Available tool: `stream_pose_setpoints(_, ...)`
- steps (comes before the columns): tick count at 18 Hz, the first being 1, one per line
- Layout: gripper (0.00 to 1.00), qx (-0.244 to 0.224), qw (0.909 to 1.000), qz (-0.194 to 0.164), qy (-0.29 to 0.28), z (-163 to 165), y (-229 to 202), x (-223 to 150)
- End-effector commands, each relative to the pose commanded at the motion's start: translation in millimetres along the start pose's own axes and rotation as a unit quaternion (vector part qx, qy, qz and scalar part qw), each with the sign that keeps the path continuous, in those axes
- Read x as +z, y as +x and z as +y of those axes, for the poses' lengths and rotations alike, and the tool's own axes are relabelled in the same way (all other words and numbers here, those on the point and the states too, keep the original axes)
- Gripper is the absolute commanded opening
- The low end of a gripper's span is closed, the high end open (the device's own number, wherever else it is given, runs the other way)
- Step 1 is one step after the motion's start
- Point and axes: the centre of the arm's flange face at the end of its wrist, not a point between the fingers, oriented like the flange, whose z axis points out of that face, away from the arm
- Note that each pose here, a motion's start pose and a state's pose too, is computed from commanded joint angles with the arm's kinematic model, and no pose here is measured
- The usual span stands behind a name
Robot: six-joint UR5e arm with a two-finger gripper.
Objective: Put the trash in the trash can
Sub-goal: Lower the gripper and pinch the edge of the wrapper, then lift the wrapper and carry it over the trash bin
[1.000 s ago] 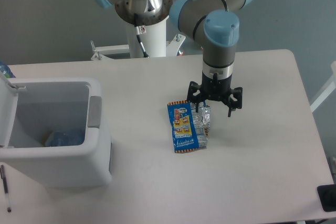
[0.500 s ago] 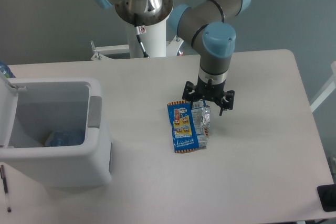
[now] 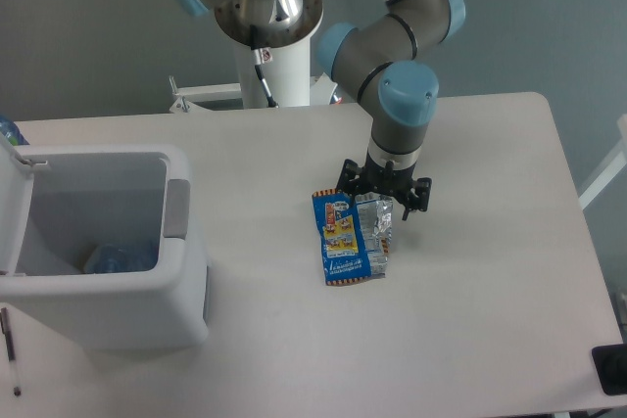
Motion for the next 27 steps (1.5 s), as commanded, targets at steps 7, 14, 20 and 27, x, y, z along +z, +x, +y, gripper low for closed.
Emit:
stream_pose_setpoints(7,0.20,-0.002,1.0000,-0.005,-0.006,0,-3,1)
stream_pose_setpoints(14,0.00,-0.005,0.9999,-0.011,0.000,-2,-5,-7)
stream_pose_setpoints(20,0.00,-0.010,0.9991,-0.034,0.024,-14,-27,-38)
stream_pose_setpoints(27,0.00,-0.064,0.9828,-0.007,0.173,-6,-53,-114)
